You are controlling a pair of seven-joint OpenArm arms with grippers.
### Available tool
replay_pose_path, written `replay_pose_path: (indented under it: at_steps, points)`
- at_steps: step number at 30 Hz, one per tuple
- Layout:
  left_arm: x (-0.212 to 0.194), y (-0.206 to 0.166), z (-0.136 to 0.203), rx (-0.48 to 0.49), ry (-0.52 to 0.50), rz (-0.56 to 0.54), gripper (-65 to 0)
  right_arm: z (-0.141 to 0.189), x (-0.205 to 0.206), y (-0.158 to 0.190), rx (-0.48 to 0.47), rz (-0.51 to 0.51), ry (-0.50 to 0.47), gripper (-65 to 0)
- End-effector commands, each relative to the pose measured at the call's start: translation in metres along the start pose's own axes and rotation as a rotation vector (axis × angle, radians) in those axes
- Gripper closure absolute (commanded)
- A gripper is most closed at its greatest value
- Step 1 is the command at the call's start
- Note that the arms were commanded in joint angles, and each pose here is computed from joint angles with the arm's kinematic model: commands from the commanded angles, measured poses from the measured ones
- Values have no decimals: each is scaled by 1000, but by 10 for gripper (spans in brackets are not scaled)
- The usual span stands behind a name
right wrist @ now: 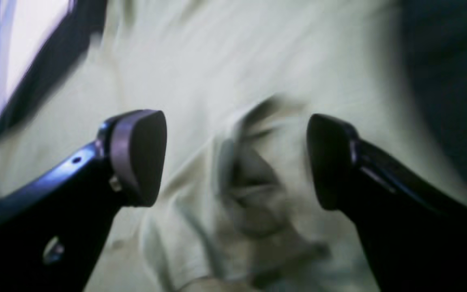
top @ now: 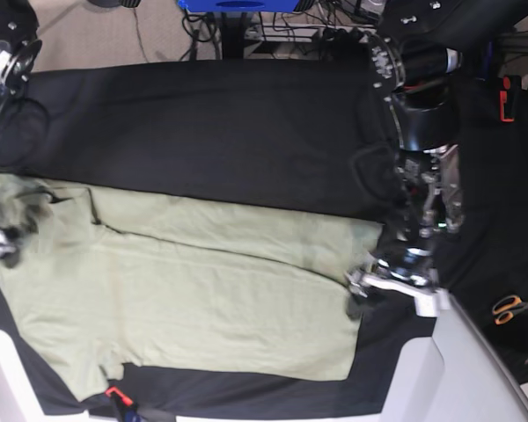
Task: Fold the T-shirt properly
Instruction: 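Drag the shirt toward the robot base with both grippers, then open both grippers and lift them off the shirt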
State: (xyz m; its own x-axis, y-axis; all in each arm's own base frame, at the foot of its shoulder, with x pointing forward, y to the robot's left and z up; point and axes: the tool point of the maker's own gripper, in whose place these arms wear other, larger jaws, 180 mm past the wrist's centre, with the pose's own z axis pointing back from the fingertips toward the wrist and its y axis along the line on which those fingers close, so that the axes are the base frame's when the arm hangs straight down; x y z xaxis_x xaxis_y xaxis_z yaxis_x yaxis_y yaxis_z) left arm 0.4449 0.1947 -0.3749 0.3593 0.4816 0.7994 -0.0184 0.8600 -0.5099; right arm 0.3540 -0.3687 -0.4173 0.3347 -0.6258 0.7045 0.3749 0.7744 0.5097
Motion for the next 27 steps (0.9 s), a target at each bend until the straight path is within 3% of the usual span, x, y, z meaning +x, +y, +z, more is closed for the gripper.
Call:
replay_pose_path:
  at_steps: [1, 4, 12, 14, 19, 21, 23, 27]
  points:
    - [47, -5, 3, -33, -121, -8, -579, 8, 37, 4, 17, 21, -101, -518]
    - [60, 6, 33, -54, -153, 21, -579, 35, 41, -13, -28, 13, -120, -516]
    - [-12, 31, 101, -18, 51, -21, -573, 92, -52, -57, -160, -255, 28, -516]
    - [-29, 37, 113, -2, 89, -23, -513, 94, -66, -59, -172, -300, 35, -516]
    - [-47, 49, 131, 27, 138, -32, -230, 75, -83, -65, -155, -391, 50, -516]
    - [-49, 54, 135, 40, 141, -26, -161, 62, -89, -68, -148, -447, 54, -516]
    - [-50, 55, 137, 43, 145, -27, -128, 51, -91, -73, -146, -500, 53, -516]
    - [-49, 58, 138, 45, 158, -44, -123, 32, -82, -79, -129, -571, 19, -515]
